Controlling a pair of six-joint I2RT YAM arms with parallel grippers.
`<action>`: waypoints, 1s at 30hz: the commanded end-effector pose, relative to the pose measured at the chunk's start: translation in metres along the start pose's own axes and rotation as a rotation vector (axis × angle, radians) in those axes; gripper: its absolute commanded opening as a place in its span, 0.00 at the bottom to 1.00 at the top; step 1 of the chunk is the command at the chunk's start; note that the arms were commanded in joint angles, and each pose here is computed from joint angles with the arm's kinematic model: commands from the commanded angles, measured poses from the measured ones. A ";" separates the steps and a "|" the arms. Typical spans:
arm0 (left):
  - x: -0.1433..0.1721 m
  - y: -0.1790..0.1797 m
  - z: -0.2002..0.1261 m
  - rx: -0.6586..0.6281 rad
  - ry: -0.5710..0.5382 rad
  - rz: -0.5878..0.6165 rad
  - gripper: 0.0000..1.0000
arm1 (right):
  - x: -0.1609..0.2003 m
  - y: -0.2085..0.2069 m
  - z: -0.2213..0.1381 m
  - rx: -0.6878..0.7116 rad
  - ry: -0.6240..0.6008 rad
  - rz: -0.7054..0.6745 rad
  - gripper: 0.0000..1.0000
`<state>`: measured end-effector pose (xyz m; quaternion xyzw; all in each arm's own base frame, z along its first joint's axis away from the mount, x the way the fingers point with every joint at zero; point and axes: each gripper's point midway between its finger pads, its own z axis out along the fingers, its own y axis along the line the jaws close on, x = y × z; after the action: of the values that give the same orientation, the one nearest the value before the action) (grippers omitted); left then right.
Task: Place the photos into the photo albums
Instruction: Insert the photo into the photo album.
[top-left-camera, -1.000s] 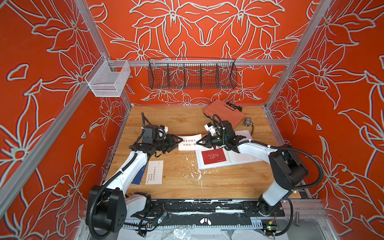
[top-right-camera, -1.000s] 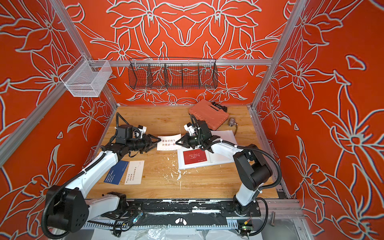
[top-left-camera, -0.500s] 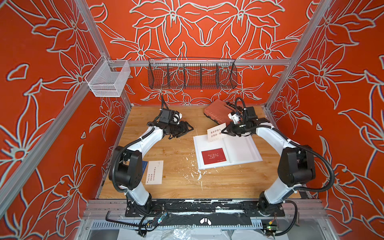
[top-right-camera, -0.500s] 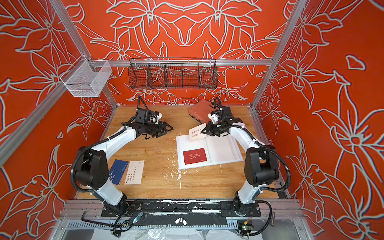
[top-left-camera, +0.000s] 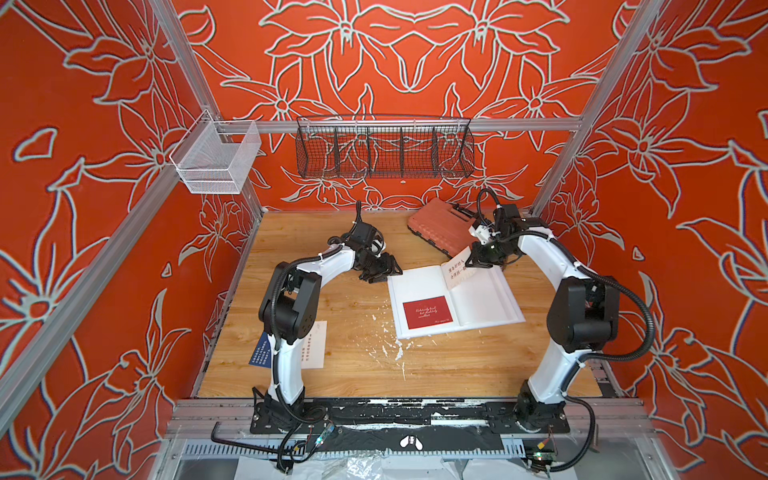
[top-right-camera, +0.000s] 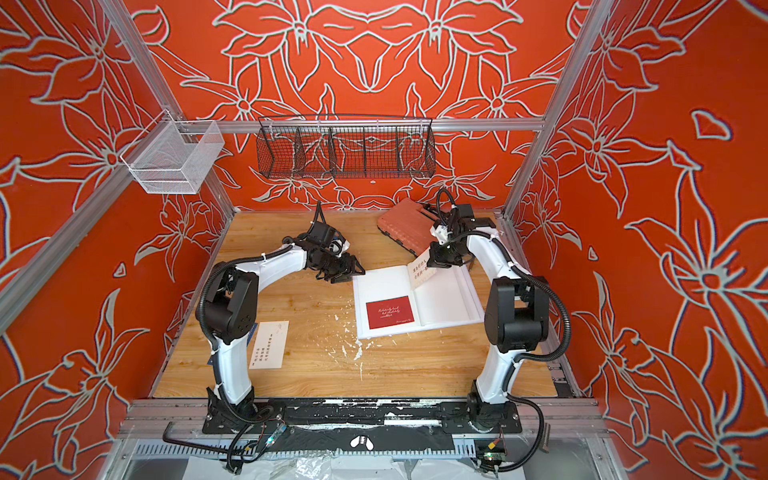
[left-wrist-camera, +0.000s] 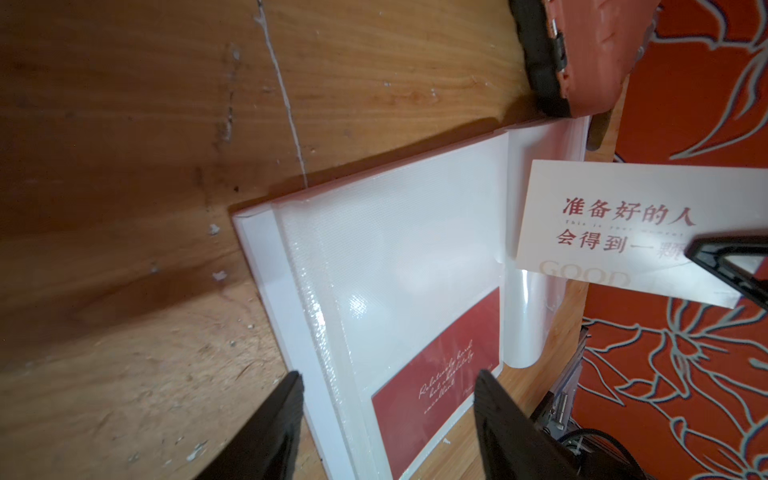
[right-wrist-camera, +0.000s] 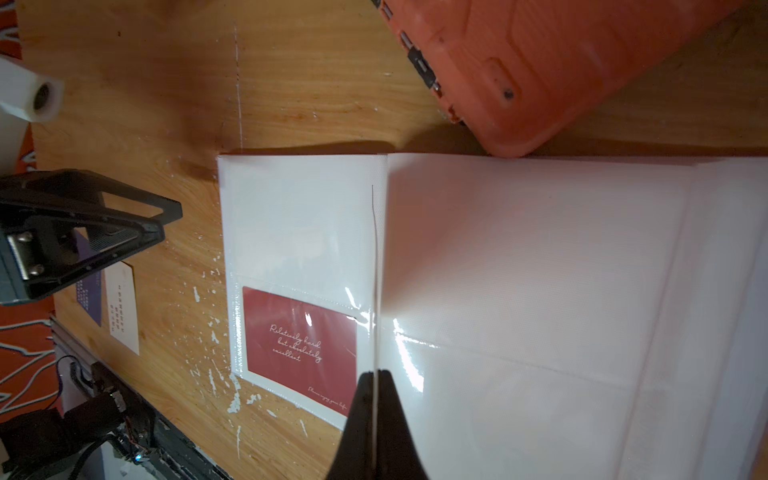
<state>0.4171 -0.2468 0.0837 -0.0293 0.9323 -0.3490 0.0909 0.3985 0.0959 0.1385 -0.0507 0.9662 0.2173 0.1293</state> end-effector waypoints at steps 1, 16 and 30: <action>0.001 0.005 0.001 -0.023 0.015 -0.014 0.64 | 0.005 -0.013 0.000 0.057 0.044 -0.053 0.00; 0.008 0.022 0.015 -0.070 0.055 -0.048 0.64 | -0.013 -0.034 0.020 0.122 0.071 -0.044 0.00; 0.005 0.023 0.019 -0.078 0.063 -0.037 0.63 | -0.007 -0.034 0.032 0.164 0.152 -0.063 0.00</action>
<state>0.4198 -0.2426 0.0620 -0.0431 0.9431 -0.3228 0.0672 0.4286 0.0777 0.1087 -0.0684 0.9819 0.1446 0.1009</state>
